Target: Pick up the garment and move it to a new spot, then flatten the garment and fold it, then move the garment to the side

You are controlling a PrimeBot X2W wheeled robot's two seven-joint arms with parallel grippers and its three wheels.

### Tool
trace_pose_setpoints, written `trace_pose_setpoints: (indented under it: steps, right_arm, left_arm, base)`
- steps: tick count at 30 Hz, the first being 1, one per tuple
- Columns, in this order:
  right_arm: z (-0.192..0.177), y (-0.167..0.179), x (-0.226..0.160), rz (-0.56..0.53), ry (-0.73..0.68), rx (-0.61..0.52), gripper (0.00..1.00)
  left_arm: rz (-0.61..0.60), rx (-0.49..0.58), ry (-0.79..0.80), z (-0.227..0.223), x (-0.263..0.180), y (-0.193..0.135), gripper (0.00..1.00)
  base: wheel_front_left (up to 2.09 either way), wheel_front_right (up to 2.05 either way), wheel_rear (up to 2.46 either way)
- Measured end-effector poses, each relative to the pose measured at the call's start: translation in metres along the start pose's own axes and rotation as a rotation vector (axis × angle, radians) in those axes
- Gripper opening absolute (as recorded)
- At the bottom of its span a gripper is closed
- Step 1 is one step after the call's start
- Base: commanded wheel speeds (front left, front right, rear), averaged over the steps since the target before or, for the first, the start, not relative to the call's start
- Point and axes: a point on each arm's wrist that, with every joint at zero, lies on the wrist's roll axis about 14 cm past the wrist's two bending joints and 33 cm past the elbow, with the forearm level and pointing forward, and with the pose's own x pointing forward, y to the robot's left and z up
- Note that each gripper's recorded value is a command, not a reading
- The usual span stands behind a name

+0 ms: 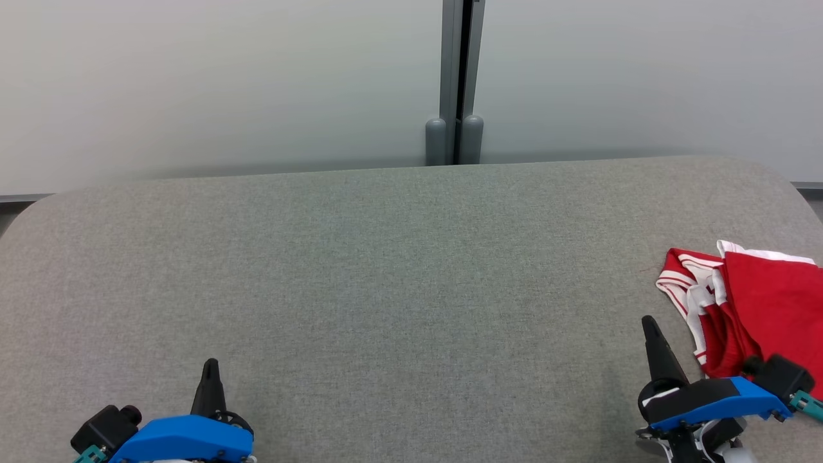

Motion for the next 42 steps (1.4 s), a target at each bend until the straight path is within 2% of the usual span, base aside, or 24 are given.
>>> trace_pose_setpoints:
  steps: [21, 42]
  right_arm:
    - [0.011, 0.004, -0.001, 0.014, -0.017, 0.238, 0.00]
    - [0.023, 0.012, -0.001, 0.053, -0.033, 0.434, 0.00]
  left_arm:
    - [-0.050, -0.249, -0.016, 0.018, 0.004, -0.009, 0.00]
    - [-0.120, -0.449, -0.035, 0.036, 0.007, -0.021, 0.00]
  base:
    - [0.00, 0.00, 0.00]
    - [0.00, 0.00, 0.00]
